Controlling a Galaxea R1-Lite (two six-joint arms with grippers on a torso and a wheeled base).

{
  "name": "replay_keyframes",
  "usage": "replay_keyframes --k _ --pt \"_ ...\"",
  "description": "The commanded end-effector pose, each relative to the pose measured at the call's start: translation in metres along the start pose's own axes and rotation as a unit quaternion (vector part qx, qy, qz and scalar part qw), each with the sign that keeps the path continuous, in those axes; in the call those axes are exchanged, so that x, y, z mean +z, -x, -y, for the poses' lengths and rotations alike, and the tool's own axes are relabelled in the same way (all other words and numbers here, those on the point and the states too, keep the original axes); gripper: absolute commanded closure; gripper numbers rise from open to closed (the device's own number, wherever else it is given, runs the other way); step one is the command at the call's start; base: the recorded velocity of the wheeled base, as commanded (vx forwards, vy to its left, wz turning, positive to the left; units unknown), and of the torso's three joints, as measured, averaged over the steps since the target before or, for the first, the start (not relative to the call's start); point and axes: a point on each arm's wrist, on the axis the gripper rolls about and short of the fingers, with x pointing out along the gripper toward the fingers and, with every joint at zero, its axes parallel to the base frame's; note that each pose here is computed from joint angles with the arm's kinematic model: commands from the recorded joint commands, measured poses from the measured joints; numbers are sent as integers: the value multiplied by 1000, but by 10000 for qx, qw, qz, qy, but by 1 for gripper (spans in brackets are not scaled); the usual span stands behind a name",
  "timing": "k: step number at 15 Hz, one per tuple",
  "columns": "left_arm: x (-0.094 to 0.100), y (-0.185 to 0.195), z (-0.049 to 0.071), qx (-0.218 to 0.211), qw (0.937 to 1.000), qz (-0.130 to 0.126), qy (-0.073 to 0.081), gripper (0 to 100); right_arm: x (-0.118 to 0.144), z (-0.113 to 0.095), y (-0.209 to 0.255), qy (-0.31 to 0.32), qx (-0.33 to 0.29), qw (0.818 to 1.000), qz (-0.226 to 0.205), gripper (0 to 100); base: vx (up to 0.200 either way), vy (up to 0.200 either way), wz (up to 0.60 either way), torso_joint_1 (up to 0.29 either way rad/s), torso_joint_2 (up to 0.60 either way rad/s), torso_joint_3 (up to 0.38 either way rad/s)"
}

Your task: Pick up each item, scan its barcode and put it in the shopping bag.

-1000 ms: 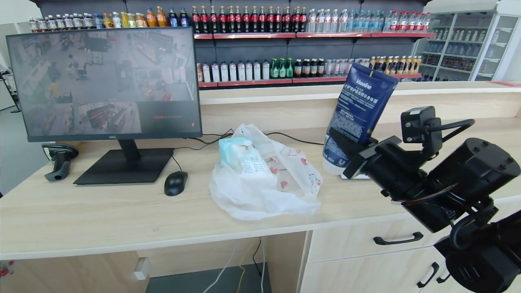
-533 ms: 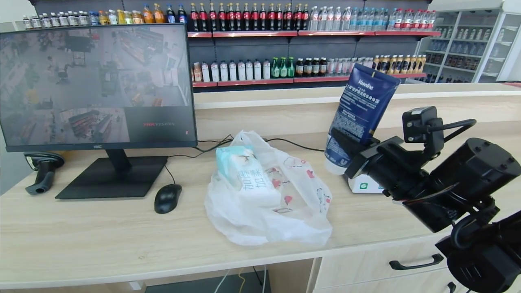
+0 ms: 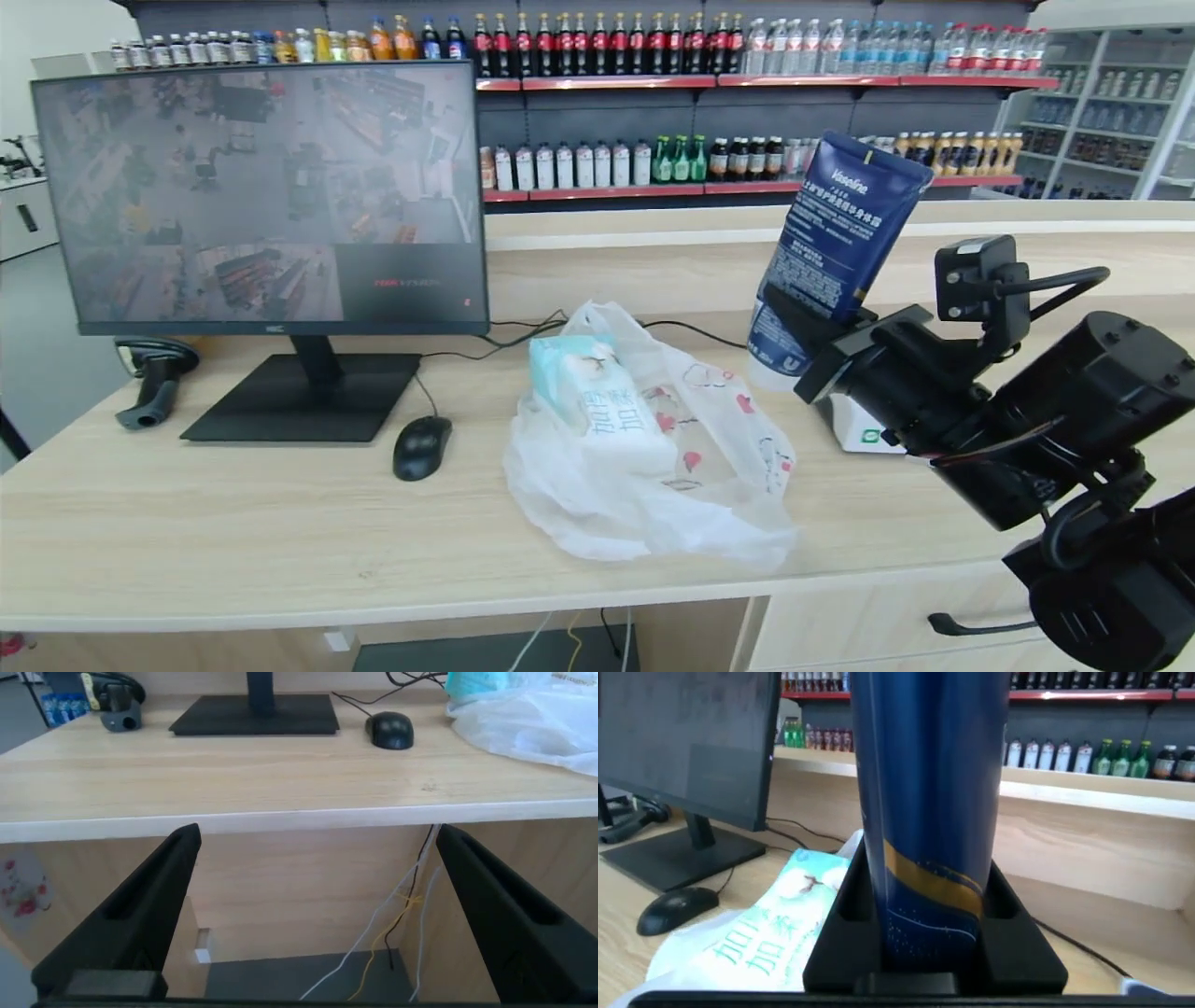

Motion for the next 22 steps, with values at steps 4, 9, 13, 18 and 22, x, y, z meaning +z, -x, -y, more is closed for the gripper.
replay_keyframes --k 4,9,13,18,22 --pt "0 0 0 -5 10000 1 -7 0 -6 -1 -1 -11 24 9999 -98 100 0 0 150 1 -1 1" --pt "0 0 0 -5 10000 1 -15 0 -47 -1 -16 -71 32 9983 -572 100 0 0 0 0 0 0" --pt "0 0 0 -5 10000 1 -15 0 -69 -4 -28 -241 76 9971 -716 100 0 0 0 0 0 0" --pt "0 0 0 -5 10000 1 -22 0 -72 24 -28 -128 -308 9969 -717 100 0 0 0 0 0 0" --pt "0 0 0 -5 10000 1 -15 0 -74 26 -23 -129 -346 9960 -817 100 0 0 0 0 0 0"
